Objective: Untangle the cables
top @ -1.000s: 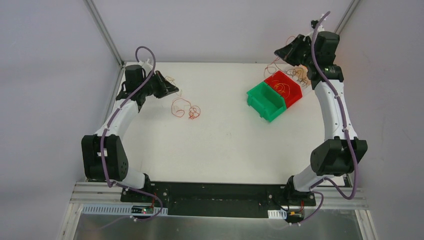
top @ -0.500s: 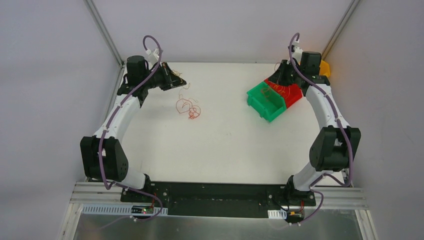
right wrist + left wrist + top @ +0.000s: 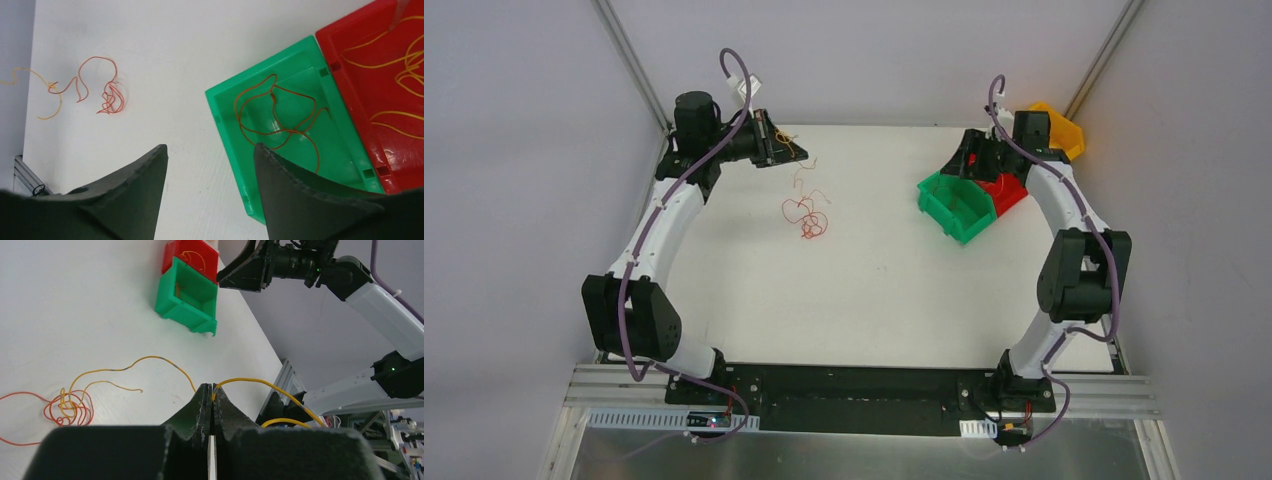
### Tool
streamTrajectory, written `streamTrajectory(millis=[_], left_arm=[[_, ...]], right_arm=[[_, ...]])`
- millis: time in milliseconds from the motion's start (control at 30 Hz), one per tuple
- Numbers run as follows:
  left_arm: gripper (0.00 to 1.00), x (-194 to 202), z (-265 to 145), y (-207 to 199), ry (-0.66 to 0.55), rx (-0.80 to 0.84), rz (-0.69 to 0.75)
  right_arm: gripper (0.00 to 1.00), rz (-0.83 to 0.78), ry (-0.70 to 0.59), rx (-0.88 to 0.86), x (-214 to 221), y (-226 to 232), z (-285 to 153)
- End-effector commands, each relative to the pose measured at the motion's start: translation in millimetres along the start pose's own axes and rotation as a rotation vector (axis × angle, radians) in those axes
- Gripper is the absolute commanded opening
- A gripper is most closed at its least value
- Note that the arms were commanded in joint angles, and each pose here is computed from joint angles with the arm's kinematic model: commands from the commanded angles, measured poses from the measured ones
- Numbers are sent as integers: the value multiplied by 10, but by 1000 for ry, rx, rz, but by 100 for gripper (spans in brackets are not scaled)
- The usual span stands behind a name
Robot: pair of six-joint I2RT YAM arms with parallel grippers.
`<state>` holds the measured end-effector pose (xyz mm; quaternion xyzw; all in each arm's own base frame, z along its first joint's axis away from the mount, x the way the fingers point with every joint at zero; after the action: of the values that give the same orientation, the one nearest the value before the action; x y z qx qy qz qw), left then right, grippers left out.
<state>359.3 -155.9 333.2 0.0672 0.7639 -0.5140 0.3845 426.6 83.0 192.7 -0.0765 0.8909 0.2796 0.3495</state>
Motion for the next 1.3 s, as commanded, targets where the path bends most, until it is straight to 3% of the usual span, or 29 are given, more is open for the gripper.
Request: streamTrajectory(millis=[0,133,400,667,767,900,967,1167,1200,1267], left_arm=[[0,-100,-65,-480,26,163,85],[0,-188,-47,-787,17,264,109],[0,-355,-23,-1226,6,397,83],[0,-384,-17,-1342,4,431,59],[0,-354,-35,-1359,4,432,59],[0,-331,-60,-1341,0,423,53],[0,-332,-67,-1304,-1,414,41],[0,-403,-68,-1157,-18,393,-15],[0,-406,-64,-1156,-18,397,-15],[0,-414,-59,-1156,-21,403,-14]], right_arm=[[71,-205,-171,-157,-453,695,-544],[81,-387,-249,-313,-425,1397,-683],[84,-587,-335,-579,-293,2661,-553],[75,-692,-518,-573,-489,3109,-123],[61,-682,-562,-568,-595,3178,-68],[25,-661,-617,-568,-711,3273,-128],[0,-653,-643,-558,-772,3307,-187],[0,-673,-659,-570,-827,3384,-420],[4,-683,-641,-569,-803,3374,-417],[36,-691,-617,-564,-762,3349,-409]])
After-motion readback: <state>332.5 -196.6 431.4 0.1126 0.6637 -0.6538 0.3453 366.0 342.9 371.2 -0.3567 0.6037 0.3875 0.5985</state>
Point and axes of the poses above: each gripper's point midway between its finger pads, its own z axis out along the fingers, its own y axis along the line the jaws close on, x = y × z, the point moved 4 cm from there along -z, back along the fingers, and after that the axes turned 4 degrees about -z, right-handed, at the moved point
